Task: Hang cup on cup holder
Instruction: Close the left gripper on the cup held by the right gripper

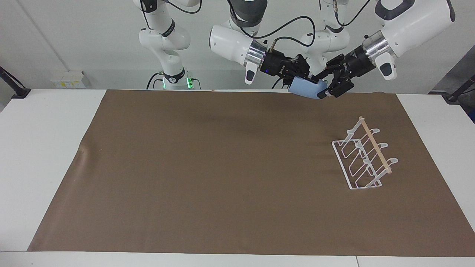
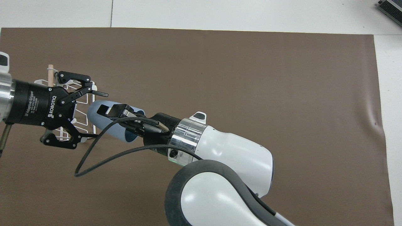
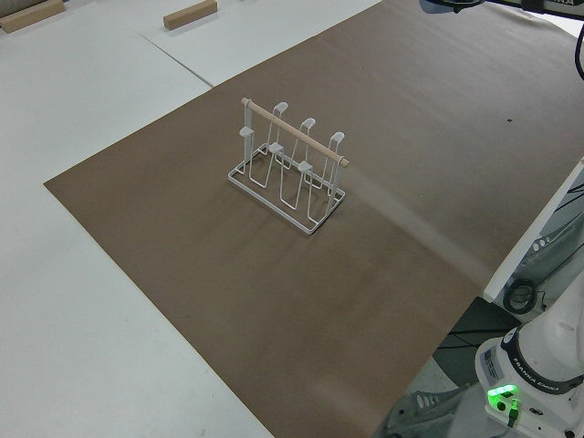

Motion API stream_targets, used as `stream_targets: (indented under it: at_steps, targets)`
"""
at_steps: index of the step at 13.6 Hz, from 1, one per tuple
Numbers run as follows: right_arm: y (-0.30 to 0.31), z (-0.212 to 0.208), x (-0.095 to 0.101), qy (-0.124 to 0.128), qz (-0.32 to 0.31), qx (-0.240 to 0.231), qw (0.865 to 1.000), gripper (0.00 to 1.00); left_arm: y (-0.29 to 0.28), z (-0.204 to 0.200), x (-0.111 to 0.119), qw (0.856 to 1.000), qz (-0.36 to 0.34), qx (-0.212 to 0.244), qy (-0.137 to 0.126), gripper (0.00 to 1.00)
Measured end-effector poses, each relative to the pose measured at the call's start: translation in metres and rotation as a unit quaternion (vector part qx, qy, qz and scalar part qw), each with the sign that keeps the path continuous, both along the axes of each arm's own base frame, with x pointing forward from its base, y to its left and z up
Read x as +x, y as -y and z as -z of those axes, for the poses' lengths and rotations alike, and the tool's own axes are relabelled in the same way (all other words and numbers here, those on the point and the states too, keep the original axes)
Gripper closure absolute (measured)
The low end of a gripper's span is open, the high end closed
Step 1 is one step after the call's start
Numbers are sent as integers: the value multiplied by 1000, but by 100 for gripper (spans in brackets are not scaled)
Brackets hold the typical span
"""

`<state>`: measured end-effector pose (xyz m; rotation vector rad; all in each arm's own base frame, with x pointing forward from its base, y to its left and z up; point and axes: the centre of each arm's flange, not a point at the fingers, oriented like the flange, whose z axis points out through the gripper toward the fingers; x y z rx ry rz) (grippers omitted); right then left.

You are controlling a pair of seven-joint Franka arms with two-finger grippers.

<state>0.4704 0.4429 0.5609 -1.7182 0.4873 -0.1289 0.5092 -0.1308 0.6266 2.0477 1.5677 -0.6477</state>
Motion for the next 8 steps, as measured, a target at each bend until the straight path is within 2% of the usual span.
stream_targets:
  at_steps: [4,7,8]
  targets:
    - [0,0,0,0,0,0,1000,94,0,2,0,1000,-1,1,0,0]
    - [0,1,0,-1,-1,0,1000,94,0,1,0,1000,1,4,5,27]
    - [-1,2,0,-1,-1,0,1000,94,1,1,0,1000,3,9,6,27]
